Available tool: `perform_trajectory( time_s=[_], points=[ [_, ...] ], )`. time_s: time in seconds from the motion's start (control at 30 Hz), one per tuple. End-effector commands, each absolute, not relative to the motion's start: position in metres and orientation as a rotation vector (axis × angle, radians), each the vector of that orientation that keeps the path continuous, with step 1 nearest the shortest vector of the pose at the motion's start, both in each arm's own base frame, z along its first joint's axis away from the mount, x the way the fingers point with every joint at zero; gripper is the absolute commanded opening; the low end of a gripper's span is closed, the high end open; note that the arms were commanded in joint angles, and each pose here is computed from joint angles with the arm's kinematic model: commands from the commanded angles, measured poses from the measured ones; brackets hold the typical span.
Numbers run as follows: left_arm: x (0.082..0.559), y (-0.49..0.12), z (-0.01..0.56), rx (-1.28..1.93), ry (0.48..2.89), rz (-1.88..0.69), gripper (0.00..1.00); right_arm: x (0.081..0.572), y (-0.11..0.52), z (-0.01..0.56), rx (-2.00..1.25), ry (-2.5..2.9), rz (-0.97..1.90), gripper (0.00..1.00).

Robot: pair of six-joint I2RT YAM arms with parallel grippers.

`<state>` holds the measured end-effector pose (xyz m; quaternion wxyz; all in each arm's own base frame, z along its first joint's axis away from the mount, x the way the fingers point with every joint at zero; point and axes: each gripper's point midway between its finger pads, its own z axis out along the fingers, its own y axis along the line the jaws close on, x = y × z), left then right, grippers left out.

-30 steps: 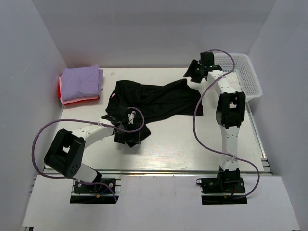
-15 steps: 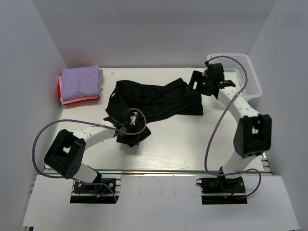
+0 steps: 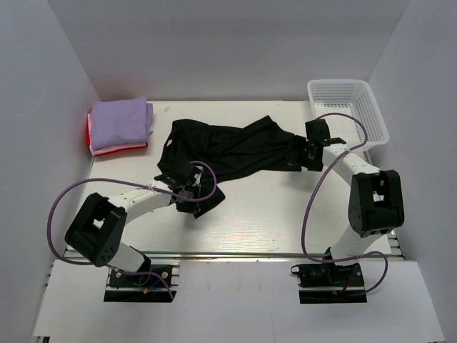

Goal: Fold and stack the t-shirts
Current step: Flatten out the tshirt

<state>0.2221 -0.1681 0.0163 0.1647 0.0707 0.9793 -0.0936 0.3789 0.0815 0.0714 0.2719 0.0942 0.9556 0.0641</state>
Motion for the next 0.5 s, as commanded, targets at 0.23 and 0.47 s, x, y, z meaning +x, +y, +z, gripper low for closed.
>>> perform_trajectory(
  time_s=[0.23, 0.47],
  points=[
    [0.229, -0.168, 0.034, 0.165, 2.706, -0.286, 0.0, 0.405, 0.076, 0.041, 0.522, 2.543, 0.109, 0.68],
    [0.228, -0.167, 0.036, 0.15, 2.704, -0.277, 0.0, 0.413, 0.082, 0.023, 0.619, 2.54, 0.13, 0.57]
  ],
)
